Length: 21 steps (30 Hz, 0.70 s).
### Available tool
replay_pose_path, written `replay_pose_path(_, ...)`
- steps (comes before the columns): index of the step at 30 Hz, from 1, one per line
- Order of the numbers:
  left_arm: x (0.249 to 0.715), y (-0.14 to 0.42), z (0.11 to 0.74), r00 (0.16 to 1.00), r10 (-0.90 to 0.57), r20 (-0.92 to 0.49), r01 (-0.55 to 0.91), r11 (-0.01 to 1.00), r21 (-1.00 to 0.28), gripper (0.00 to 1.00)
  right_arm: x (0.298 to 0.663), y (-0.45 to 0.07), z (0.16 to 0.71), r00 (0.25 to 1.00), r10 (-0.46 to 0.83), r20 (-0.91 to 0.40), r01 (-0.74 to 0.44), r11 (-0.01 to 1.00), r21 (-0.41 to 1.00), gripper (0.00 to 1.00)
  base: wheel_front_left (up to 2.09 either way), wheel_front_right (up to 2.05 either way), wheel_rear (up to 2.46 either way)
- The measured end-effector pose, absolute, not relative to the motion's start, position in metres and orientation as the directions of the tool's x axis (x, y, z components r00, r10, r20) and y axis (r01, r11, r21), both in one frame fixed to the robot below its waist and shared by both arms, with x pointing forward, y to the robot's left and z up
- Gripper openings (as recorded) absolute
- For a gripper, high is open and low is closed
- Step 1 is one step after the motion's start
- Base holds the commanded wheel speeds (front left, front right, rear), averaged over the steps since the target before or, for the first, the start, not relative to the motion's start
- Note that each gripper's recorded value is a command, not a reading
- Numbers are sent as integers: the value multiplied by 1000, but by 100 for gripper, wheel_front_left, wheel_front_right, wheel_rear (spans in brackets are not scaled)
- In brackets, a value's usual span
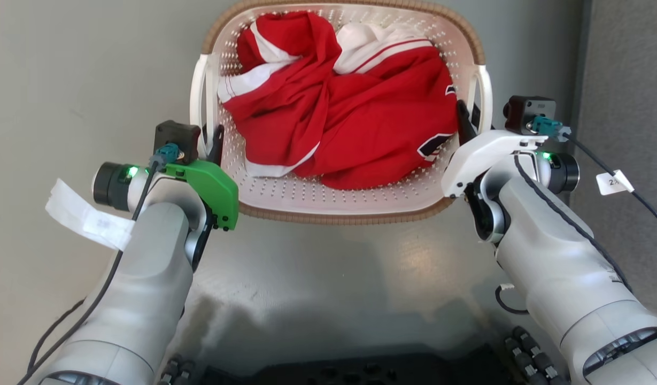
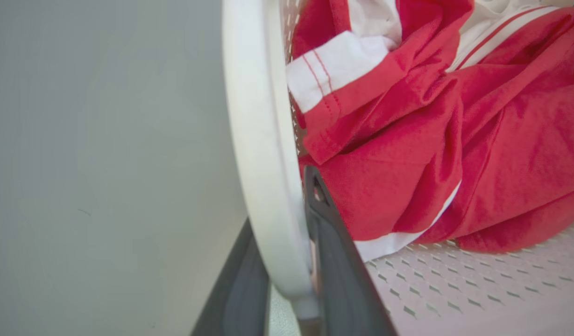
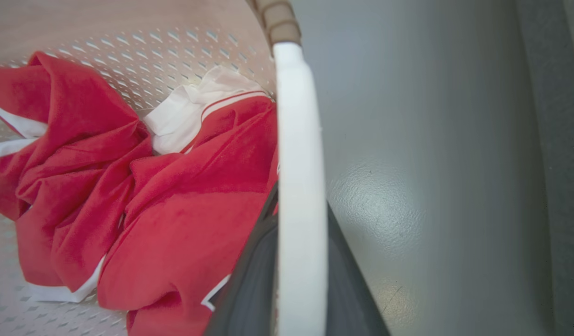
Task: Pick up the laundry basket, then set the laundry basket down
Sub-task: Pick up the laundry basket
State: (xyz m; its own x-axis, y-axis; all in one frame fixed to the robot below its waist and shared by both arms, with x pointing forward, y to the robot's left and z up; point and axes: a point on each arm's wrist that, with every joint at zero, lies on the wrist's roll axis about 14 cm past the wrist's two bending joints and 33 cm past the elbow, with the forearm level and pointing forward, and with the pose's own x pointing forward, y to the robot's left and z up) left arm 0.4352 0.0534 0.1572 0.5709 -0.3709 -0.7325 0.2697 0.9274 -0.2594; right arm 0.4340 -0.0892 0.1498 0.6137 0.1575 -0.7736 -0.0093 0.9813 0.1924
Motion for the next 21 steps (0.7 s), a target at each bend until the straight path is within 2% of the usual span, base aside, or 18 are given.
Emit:
replay_pose_path(13, 427, 56, 200, 610, -346, -713, 231, 938, -258, 0, 434, -89, 194, 645, 166, -746, -51, 983, 175, 0, 0, 0, 0)
replay_pose_path(21, 405, 61, 223, 612, -338, -715, 209, 941, -267, 0, 410, -86, 215, 605, 190, -773, -55, 979, 197, 0, 0, 0, 0)
